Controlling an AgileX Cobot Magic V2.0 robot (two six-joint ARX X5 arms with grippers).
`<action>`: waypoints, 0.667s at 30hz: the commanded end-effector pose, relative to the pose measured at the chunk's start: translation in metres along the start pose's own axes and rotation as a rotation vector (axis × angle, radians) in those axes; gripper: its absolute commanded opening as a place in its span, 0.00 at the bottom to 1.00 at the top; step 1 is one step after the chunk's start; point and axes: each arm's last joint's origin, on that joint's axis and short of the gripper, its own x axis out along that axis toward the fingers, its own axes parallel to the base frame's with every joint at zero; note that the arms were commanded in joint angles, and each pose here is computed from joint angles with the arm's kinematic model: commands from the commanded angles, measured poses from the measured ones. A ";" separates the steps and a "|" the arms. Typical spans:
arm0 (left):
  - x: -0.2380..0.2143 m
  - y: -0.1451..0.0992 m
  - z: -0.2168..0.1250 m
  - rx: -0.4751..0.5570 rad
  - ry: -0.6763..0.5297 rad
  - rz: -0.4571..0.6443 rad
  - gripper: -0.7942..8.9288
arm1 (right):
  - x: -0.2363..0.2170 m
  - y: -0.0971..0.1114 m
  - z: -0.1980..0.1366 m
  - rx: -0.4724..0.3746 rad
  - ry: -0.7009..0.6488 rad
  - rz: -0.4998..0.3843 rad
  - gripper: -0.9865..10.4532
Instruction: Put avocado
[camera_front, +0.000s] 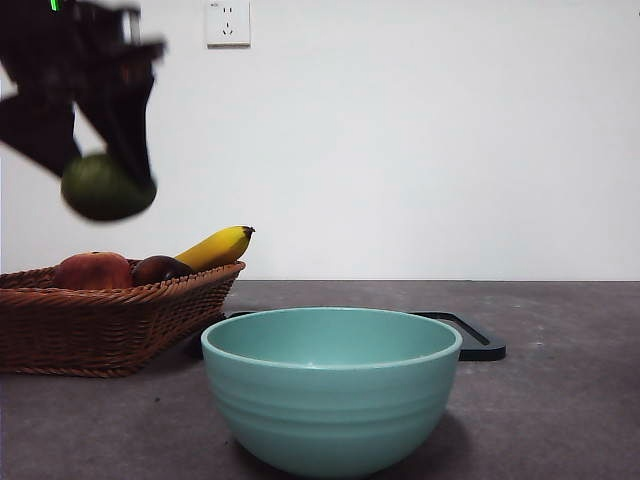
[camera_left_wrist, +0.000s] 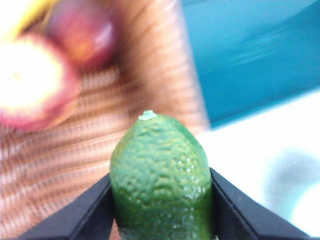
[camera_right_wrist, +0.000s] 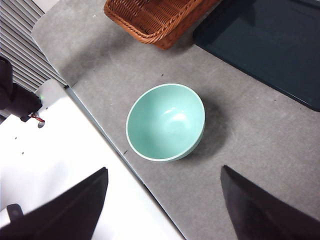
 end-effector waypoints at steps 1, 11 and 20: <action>-0.021 -0.017 -0.001 0.050 -0.045 -0.087 0.29 | -0.002 0.002 0.004 -0.004 -0.014 0.002 0.40; -0.039 -0.072 -0.022 0.231 -0.018 -0.228 0.29 | -0.002 0.001 0.005 -0.006 -0.021 -0.019 0.40; 0.000 -0.114 -0.029 0.352 0.096 -0.300 0.29 | -0.002 0.001 0.004 -0.004 -0.018 -0.019 0.40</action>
